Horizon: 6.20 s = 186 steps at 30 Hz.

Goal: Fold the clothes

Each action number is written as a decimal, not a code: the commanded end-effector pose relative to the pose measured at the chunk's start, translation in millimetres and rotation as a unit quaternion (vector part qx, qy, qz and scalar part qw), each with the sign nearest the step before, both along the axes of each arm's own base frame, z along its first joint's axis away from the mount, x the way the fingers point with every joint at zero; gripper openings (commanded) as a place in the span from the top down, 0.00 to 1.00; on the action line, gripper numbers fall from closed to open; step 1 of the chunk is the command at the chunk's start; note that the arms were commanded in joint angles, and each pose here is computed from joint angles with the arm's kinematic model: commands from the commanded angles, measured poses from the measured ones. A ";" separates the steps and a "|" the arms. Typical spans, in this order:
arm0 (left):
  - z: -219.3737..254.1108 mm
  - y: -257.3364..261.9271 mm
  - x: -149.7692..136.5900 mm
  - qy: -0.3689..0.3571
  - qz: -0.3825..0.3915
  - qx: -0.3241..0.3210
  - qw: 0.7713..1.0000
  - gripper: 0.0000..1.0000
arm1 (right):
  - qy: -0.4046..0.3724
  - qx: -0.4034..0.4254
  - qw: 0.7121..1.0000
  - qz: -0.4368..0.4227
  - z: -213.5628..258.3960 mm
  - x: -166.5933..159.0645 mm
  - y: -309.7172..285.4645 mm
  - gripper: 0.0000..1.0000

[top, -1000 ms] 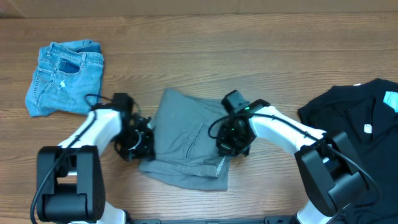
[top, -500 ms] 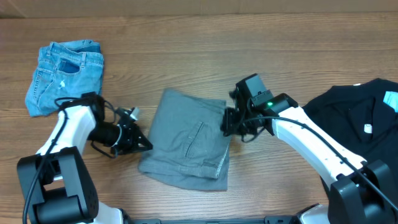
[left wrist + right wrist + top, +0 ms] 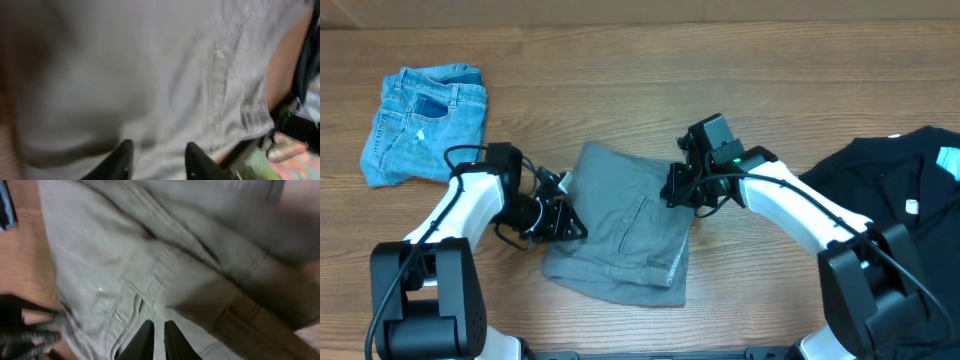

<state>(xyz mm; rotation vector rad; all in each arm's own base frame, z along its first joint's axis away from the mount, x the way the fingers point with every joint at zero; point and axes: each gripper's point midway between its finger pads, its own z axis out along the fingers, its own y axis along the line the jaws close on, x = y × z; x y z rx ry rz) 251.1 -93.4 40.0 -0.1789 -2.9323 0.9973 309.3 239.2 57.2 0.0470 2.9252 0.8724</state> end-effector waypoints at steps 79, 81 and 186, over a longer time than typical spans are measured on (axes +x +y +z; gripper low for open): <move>-13.9 18.5 123.1 -0.198 0.191 0.158 0.948 0.96 | 0.246 -0.117 0.945 -0.181 -55.6 -51.0 -49.2 0.94; 7.8 18.2 134.7 -0.206 0.170 0.164 0.950 0.96 | 0.221 -0.109 0.958 -0.148 -49.4 -47.0 -47.5 0.94; 143.5 270.5 223.2 -0.350 0.451 0.011 0.821 0.96 | 0.064 -0.073 0.993 -0.067 75.4 -39.7 -79.6 0.39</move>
